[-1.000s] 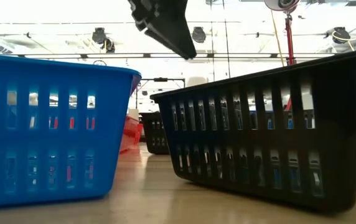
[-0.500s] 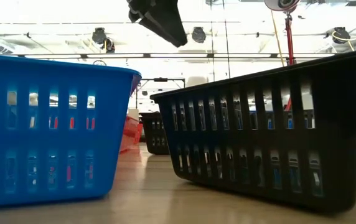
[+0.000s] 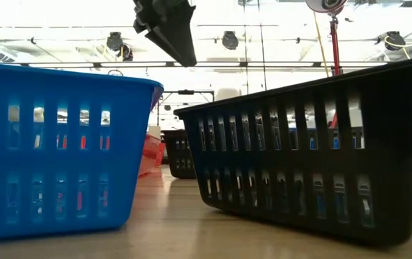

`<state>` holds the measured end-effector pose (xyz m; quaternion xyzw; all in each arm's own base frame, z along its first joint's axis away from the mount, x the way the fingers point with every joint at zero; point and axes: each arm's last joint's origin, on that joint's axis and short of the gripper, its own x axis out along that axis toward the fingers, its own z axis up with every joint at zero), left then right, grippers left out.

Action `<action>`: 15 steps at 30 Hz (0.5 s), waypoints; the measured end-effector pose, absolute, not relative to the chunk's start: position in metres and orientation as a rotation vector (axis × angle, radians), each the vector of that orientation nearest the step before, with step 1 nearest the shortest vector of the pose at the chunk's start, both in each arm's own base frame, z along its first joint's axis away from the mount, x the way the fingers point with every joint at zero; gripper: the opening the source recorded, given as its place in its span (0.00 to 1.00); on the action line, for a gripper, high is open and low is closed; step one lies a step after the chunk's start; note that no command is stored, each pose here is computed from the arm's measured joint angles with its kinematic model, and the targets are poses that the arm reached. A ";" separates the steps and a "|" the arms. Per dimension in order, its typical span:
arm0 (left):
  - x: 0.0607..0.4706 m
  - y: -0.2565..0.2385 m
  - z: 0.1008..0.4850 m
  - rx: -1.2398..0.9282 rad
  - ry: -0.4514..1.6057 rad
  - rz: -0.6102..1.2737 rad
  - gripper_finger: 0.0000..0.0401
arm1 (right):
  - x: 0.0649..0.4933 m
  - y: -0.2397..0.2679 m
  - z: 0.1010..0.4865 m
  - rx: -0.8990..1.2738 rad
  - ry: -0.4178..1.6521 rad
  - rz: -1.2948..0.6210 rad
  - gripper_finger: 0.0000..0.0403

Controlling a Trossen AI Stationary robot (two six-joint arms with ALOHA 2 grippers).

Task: Stack baskets by color
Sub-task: Stack the bottom red bin on the middle red bin

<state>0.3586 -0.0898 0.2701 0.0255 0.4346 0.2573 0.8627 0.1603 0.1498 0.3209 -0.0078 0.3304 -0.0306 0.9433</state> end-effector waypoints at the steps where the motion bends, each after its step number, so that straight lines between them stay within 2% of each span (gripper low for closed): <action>1: 0.358 -0.091 0.270 0.053 0.910 0.536 0.29 | 0.160 0.151 0.320 0.016 0.690 -0.053 0.39; 15: 0.354 -0.104 0.269 0.056 0.941 0.471 0.29 | 0.163 0.180 0.297 0.081 0.875 0.075 0.39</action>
